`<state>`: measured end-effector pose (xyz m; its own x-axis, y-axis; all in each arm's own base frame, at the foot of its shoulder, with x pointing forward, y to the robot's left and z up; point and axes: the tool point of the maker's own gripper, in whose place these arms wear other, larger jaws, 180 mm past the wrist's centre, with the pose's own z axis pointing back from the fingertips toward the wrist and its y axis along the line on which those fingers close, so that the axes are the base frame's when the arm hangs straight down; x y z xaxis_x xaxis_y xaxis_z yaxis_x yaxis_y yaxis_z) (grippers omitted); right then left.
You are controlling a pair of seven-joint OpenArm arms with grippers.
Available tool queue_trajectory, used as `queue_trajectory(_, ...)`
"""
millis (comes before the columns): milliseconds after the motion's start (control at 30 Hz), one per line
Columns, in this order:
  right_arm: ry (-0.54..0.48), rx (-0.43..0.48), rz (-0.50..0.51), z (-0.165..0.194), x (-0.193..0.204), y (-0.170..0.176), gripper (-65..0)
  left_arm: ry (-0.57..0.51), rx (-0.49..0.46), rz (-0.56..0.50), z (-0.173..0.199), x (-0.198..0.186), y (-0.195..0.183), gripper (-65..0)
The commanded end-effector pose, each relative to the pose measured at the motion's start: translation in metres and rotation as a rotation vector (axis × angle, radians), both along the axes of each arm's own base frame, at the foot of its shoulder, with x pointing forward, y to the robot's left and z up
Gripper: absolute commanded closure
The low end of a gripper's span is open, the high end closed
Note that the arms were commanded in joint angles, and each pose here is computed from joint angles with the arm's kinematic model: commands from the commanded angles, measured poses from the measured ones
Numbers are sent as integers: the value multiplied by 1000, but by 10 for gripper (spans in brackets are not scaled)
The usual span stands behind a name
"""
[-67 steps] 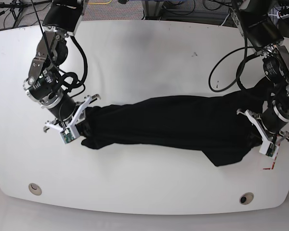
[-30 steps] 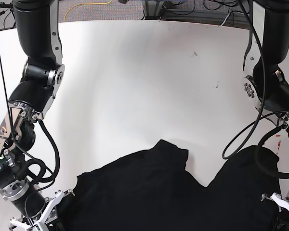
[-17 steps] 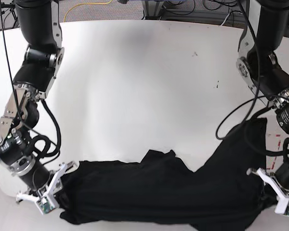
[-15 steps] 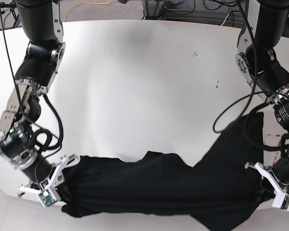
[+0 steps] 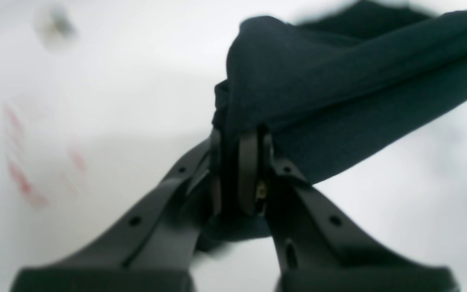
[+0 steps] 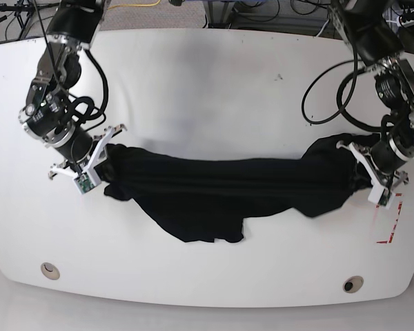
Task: Fold the T-shirt properly
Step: 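Lay the shirt flat with both grippers, printed side up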
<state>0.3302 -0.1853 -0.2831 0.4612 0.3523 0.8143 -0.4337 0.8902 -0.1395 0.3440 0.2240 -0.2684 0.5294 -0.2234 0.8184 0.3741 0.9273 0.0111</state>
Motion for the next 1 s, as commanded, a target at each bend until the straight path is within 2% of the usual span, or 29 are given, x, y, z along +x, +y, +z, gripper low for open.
queue_trajectory(0, 61, -64, -88, -17, -17, -27, 0, 35, 51, 70, -7, -14, 26, -10)
queue_trajectory(200, 170, -8, -81, -60, -65, -13, 0, 214, 43, 73, -61, -72, 29, -10)
queue_trajectory(400, 245, -2, -78, -80, -92, -11, 0, 324, 53, 74, -89, -109, 31, -10)
queue_trajectory(867, 292, 22, -85, -92, -109, -2, -2, 413, 60, 74, -108, -142, 32, -14)
queue_trajectory(967, 311, 25, -90, -96, -115, -2, -27, 419, 60, 74, -109, -144, 32, -53)
